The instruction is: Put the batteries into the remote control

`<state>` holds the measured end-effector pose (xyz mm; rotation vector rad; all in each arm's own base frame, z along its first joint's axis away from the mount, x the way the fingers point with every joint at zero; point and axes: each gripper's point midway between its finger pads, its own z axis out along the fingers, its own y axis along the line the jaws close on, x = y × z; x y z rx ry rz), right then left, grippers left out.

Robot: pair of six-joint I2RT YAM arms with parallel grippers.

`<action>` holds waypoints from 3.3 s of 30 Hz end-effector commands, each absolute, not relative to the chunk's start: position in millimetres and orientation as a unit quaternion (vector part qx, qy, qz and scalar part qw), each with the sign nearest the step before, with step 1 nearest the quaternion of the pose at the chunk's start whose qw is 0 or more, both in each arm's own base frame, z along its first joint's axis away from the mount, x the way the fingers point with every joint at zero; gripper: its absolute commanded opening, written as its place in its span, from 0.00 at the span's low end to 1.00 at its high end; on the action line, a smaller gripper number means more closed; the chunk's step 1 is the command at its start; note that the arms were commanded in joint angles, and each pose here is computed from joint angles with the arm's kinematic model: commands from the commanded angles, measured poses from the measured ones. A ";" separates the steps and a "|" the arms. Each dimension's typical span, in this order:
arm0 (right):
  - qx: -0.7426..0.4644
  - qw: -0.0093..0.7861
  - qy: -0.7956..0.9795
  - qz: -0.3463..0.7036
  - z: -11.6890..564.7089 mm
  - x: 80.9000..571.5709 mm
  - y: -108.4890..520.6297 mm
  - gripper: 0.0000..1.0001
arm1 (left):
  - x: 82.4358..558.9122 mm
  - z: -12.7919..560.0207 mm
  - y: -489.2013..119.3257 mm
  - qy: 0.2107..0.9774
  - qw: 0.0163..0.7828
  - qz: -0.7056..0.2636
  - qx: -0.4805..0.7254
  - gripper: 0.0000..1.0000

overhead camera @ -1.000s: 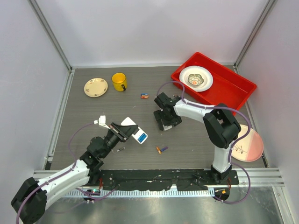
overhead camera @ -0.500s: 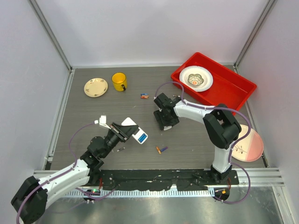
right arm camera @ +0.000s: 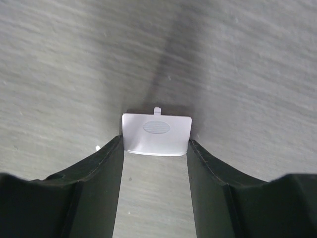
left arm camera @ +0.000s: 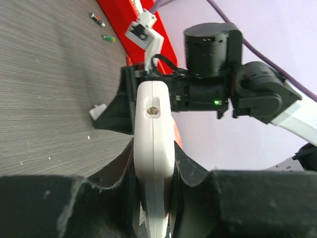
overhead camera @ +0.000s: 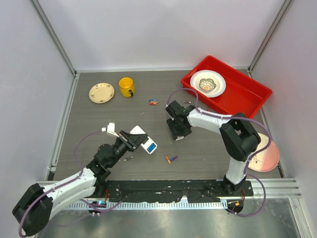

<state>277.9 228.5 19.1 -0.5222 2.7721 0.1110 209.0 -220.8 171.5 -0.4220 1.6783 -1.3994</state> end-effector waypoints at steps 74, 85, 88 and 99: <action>-0.362 0.157 0.914 0.093 178.3 174.8 301.5 0.01 | 218.9 215.0 -284.9 0.621 0.433 -0.640 -0.130 0.00; -0.354 0.164 0.913 0.120 189.3 172.4 309.5 0.01 | 221.3 210.8 -285.5 0.624 0.435 -0.635 -0.135 0.00; -0.355 0.162 0.912 0.128 191.2 170.5 311.6 0.01 | 221.6 212.5 -285.8 0.622 0.436 -0.636 -0.134 0.00; -0.355 0.161 0.909 0.146 199.9 166.0 316.7 0.01 | 225.4 208.3 -285.0 0.630 0.434 -0.627 -0.145 0.00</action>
